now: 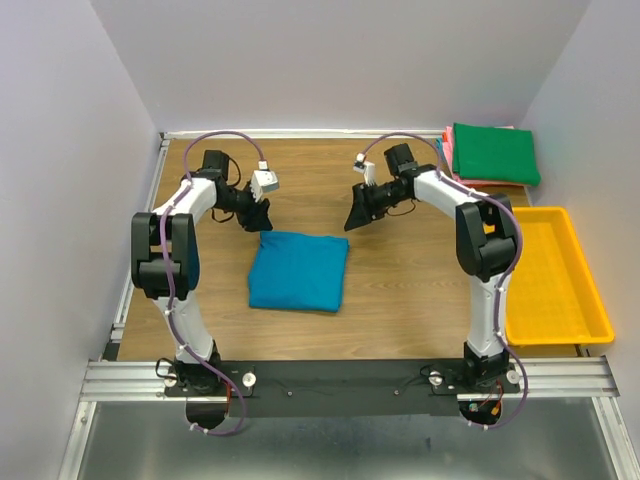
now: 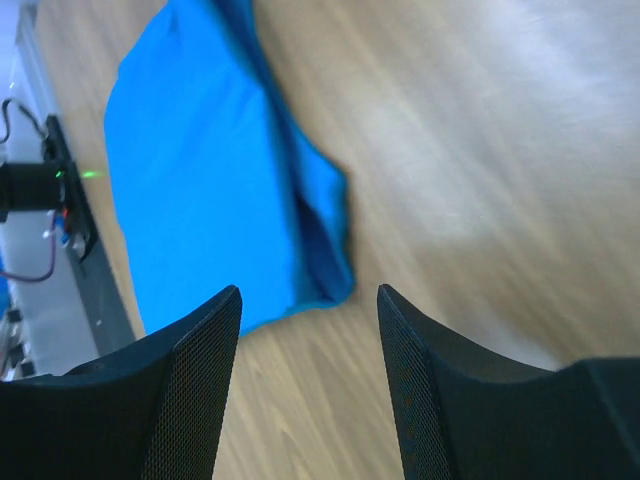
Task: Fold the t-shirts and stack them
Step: Fold the long partially folded tshirt into a neat square, then smooth out wrinkles on the folded tshirt
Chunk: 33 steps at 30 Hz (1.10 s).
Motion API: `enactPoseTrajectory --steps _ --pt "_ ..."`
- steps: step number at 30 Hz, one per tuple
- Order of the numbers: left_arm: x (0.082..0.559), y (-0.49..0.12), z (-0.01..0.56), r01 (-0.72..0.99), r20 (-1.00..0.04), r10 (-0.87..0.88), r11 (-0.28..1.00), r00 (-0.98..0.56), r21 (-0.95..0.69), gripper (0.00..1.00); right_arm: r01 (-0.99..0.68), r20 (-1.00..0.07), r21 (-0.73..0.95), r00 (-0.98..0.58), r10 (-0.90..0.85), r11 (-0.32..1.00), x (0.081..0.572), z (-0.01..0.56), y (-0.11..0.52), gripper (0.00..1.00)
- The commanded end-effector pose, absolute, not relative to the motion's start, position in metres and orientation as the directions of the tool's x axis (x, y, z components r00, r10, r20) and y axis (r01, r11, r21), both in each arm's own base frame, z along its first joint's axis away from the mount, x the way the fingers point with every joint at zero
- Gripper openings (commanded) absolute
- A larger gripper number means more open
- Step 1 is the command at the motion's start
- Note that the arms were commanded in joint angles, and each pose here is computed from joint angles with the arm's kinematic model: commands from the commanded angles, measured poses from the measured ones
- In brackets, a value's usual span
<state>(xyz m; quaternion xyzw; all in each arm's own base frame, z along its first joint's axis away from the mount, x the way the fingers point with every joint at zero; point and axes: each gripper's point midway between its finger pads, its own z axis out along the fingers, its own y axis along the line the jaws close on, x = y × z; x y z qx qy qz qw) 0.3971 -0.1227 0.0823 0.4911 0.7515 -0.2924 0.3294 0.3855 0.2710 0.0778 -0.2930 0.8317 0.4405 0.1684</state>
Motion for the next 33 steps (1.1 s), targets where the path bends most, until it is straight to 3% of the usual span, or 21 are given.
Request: enactPoseTrajectory --steps 1,5,11,14,15,16,18,19,30,31,32,33 --pt "0.389 -0.122 0.077 0.906 -0.785 0.491 0.369 -0.379 -0.207 0.57 -0.622 -0.508 0.682 -0.781 -0.363 0.384 0.362 0.076 0.288 0.64" --pt "0.39 -0.121 0.064 0.89 -0.767 0.484 0.385 -0.421 -0.245 0.55 -0.617 -0.487 0.691 -0.783 -0.388 0.378 0.354 0.062 0.291 0.62" --pt "0.397 -0.12 0.042 0.859 -0.737 0.471 0.415 -0.485 -0.3 0.38 -0.63 -0.47 0.671 -0.769 -0.433 0.39 0.348 0.037 0.294 0.47" --pt "0.404 -0.112 0.039 0.843 -0.737 0.449 0.438 -0.505 -0.312 0.17 -0.646 -0.473 0.632 -0.759 -0.448 0.427 0.358 0.025 0.289 0.3" --pt "0.406 -0.111 0.037 0.835 -0.734 0.441 0.448 -0.517 -0.319 0.05 -0.655 -0.472 0.605 -0.753 -0.458 0.453 0.362 0.018 0.287 0.2" --pt "0.408 -0.111 0.037 0.829 -0.731 0.438 0.458 -0.524 -0.32 0.0 -0.67 -0.489 0.581 -0.742 -0.459 0.463 0.371 0.018 0.287 0.15" --pt "0.418 -0.108 0.032 0.812 -0.726 0.426 0.491 -0.54 -0.316 0.0 -0.678 -0.495 0.532 -0.735 -0.464 0.507 0.383 0.008 0.283 0.01" --pt "0.422 -0.107 0.027 0.806 -0.723 0.423 0.501 -0.546 -0.315 0.0 -0.688 -0.517 0.509 -0.725 -0.455 0.518 0.394 0.009 0.284 0.01" --pt "0.472 -0.099 0.024 0.707 -0.714 0.335 0.636 -0.614 -0.31 0.0 -0.702 -0.61 0.25 -0.649 -0.455 0.667 0.466 -0.005 0.27 0.0" --pt "0.477 -0.098 0.028 0.703 -0.722 0.325 0.643 -0.611 -0.305 0.02 -0.702 -0.62 0.242 -0.643 -0.45 0.67 0.471 -0.002 0.27 0.03" --pt "0.484 -0.097 0.037 0.702 -0.734 0.317 0.649 -0.6 -0.294 0.1 -0.703 -0.632 0.243 -0.638 -0.441 0.668 0.475 0.005 0.271 0.12" --pt "0.486 -0.097 0.044 0.697 -0.74 0.302 0.652 -0.601 -0.3 0.24 -0.703 -0.653 0.237 -0.627 -0.425 0.671 0.48 0.02 0.273 0.38"
